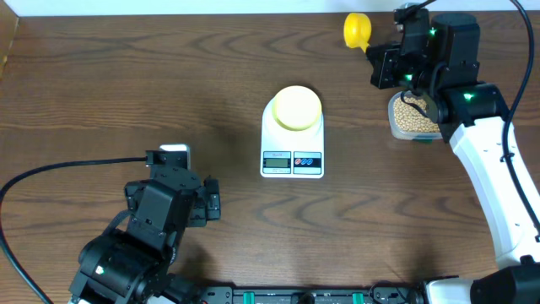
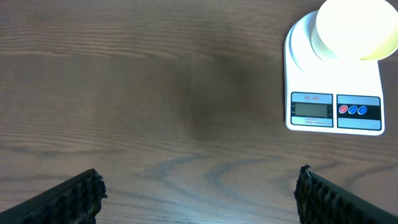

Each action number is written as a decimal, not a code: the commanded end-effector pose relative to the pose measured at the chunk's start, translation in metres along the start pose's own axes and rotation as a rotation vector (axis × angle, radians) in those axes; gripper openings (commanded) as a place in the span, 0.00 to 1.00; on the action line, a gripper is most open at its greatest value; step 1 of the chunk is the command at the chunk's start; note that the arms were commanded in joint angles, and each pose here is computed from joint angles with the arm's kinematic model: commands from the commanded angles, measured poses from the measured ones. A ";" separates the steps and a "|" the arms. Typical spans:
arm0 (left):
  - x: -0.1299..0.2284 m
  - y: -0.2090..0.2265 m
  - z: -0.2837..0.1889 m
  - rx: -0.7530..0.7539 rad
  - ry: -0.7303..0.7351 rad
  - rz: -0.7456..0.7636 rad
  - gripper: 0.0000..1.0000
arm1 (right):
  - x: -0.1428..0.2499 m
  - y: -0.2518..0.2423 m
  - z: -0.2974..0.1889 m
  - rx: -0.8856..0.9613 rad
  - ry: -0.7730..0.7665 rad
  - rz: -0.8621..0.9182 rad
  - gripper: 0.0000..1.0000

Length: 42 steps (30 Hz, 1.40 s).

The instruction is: Scoop item into bowl and weigh 50g on scale

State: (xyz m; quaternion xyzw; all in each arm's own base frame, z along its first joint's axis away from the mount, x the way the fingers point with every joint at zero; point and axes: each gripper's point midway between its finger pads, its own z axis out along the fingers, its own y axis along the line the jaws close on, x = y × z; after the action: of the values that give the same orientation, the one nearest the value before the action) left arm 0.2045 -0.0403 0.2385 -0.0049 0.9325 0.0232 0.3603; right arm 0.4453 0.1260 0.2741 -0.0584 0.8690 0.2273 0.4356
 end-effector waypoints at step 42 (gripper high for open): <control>-0.047 -0.144 0.002 0.674 0.046 -0.132 0.07 | -0.025 0.000 -0.004 0.017 -0.098 -0.023 0.01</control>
State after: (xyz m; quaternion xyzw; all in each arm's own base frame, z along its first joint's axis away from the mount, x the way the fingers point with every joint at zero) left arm 0.2485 -0.1756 0.2586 0.0068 0.8996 -0.2995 0.3179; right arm 0.4585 0.1206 0.2900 -0.0536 0.8514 0.2122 0.4767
